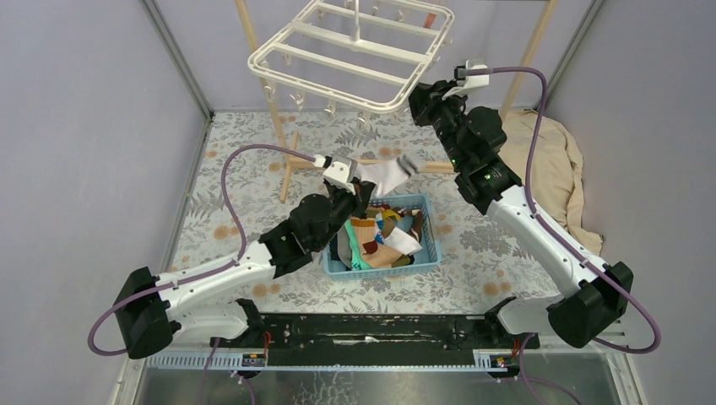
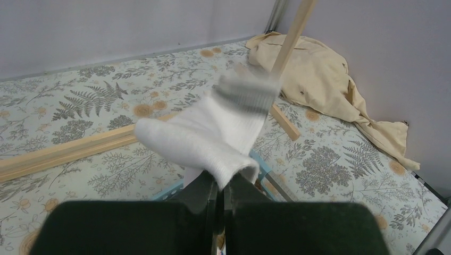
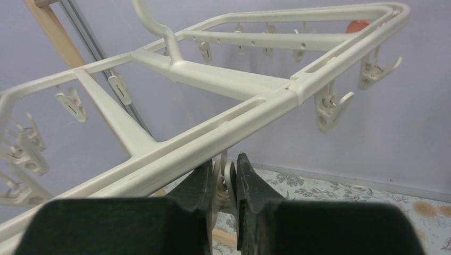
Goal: Remove the socks clipped to the hanger
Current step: Remove the sock from the hanger, then place the sock in the bin.
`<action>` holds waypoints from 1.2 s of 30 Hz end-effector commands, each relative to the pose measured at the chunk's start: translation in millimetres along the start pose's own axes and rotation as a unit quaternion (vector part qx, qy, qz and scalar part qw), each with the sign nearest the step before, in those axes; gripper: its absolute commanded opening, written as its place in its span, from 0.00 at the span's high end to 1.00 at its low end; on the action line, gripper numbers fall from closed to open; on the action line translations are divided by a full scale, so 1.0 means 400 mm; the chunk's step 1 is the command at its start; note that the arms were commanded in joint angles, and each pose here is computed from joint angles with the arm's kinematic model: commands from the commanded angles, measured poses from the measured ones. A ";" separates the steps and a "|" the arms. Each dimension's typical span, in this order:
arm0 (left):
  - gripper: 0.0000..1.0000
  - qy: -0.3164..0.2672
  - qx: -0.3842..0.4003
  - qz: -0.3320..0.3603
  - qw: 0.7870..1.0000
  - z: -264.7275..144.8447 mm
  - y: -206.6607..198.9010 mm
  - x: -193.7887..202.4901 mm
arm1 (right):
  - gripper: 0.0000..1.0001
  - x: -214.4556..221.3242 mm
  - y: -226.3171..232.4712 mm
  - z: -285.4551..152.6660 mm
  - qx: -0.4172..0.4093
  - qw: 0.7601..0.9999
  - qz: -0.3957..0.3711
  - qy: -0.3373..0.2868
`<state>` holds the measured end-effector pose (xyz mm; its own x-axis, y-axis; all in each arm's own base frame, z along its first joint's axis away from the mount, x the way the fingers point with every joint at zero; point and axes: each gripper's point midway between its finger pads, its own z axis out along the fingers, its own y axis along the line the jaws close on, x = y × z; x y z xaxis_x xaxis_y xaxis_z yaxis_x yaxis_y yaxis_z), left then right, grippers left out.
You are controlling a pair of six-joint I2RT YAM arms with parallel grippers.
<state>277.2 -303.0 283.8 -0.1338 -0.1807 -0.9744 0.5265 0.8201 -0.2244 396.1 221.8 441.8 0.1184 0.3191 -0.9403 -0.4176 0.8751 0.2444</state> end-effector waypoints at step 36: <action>0.67 0.107 0.091 -0.062 0.988 0.002 -0.080 0.245 | 0.08 0.389 -0.067 -0.378 0.019 0.956 0.064 0.286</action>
<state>240.1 -332.9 179.9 -0.4207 -0.0609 -0.9051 0.6156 0.7137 -0.3342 304.8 185.1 258.6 -0.3822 0.1843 -0.9055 -0.3242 0.8909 0.3181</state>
